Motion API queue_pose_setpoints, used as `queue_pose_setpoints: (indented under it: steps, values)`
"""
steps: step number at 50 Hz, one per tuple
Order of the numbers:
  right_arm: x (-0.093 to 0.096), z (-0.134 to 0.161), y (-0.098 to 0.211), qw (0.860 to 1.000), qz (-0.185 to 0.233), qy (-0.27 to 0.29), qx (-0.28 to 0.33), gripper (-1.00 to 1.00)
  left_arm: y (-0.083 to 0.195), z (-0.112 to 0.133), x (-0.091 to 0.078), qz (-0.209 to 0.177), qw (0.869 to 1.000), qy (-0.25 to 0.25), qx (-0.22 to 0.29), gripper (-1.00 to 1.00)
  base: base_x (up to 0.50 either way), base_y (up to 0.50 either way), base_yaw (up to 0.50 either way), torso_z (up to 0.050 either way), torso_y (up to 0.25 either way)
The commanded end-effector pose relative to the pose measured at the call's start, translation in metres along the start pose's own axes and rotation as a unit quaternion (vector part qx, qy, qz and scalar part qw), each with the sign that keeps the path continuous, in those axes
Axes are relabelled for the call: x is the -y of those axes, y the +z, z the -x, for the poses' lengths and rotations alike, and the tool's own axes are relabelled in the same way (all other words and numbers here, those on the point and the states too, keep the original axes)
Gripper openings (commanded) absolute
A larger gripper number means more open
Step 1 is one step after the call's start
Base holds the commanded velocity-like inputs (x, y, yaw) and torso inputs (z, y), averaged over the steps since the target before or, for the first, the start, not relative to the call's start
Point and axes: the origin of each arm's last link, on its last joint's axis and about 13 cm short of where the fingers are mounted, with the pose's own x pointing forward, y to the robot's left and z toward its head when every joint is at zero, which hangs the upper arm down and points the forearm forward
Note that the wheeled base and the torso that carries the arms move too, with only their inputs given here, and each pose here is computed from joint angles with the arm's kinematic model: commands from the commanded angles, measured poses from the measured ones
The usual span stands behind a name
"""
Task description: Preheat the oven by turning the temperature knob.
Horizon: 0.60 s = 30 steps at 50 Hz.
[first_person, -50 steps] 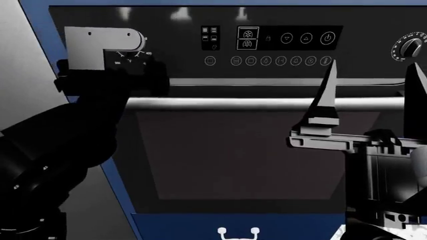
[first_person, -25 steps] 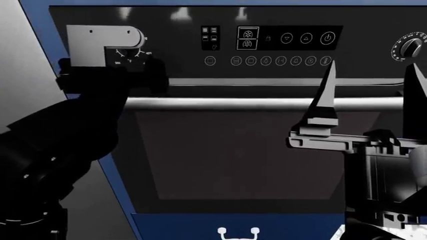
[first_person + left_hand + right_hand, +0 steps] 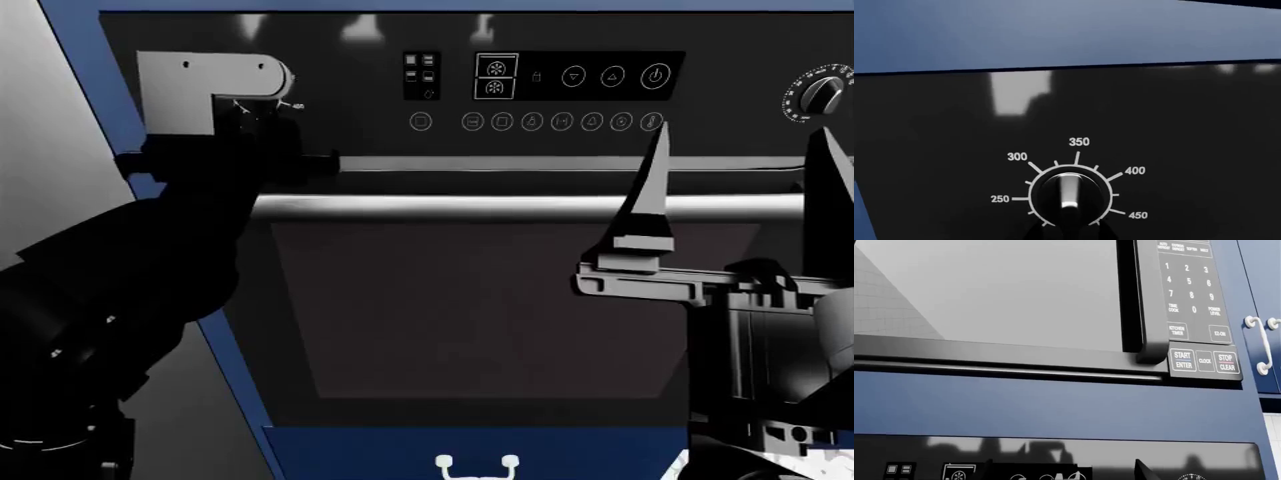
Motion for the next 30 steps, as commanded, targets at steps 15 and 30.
queue_pose_setpoints:
  steps: [15,30]
  values:
    - [-0.001,0.001,-0.002,1.000,0.001,0.003,-0.004,1.00,0.006,0.003,-0.003,-0.003,1.000,0.012,0.027,-1.00,0.00,0.00,0.00,0.000,0.001]
    - [-0.001,0.001,-0.002,1.000,0.002,0.004,-0.006,1.00,0.021,0.001,-0.009,0.009,0.999,0.023,0.041,-1.00,0.00,0.00,0.00,0.000,0.003]
